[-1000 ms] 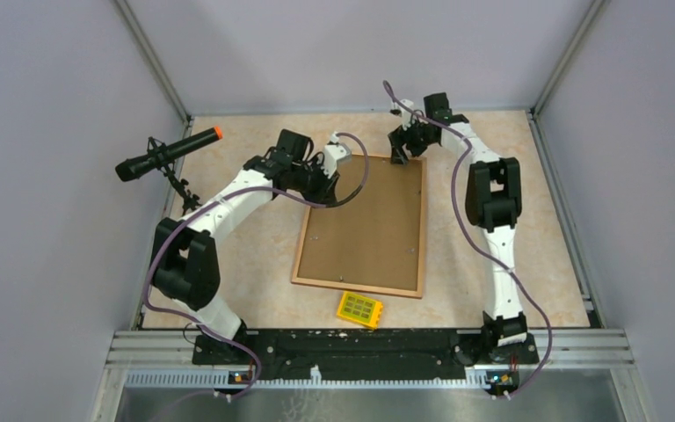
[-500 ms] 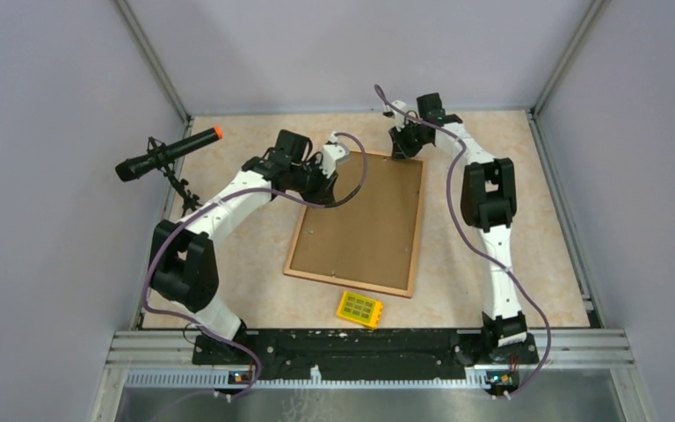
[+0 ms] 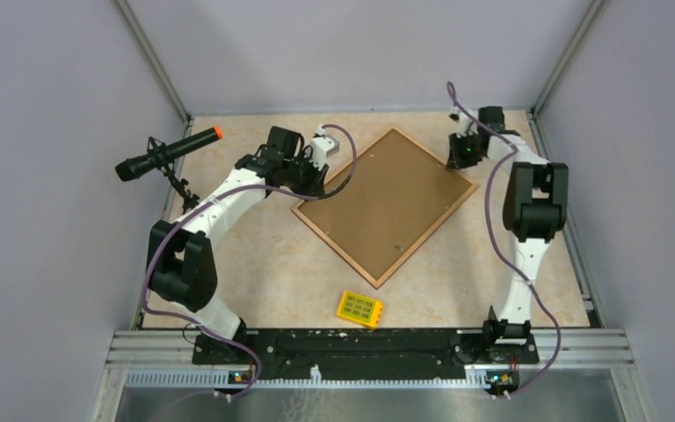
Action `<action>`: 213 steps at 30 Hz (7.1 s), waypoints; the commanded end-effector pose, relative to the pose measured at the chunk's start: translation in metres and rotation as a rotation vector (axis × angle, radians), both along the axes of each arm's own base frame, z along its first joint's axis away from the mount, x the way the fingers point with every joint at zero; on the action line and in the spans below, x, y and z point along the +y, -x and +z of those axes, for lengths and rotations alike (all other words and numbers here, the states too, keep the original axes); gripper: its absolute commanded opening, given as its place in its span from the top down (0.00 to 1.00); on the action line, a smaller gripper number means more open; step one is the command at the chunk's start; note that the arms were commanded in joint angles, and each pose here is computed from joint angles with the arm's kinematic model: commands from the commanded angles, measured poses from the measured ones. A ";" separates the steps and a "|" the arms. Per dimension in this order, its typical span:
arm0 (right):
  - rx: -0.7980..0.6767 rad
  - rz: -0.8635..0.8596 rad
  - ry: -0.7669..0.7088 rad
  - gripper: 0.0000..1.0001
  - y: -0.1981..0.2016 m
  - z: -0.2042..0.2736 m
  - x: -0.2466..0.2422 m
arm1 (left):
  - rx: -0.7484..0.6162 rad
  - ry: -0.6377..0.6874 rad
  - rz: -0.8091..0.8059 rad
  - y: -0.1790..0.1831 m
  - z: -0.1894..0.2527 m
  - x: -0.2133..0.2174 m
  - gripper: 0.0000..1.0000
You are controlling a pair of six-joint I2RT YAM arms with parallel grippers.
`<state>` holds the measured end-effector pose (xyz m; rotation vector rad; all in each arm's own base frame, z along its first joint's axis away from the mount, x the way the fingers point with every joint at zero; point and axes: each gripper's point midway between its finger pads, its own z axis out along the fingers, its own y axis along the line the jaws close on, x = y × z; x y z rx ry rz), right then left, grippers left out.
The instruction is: Take the photo out of the frame
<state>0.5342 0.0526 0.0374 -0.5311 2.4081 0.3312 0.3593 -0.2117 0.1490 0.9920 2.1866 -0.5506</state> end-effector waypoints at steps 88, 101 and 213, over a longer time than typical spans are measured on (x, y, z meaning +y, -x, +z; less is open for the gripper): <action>0.376 -0.366 -0.483 1.00 0.202 -0.014 0.030 | 0.065 -0.235 -0.031 0.015 -0.052 0.036 1.00; 0.374 -0.360 -0.488 1.00 0.201 -0.013 0.031 | -0.024 -0.350 0.027 0.006 -0.042 0.062 1.00; -0.001 0.413 0.266 1.00 -0.009 -0.043 0.036 | -0.045 -0.124 -0.018 0.011 -0.007 0.024 1.00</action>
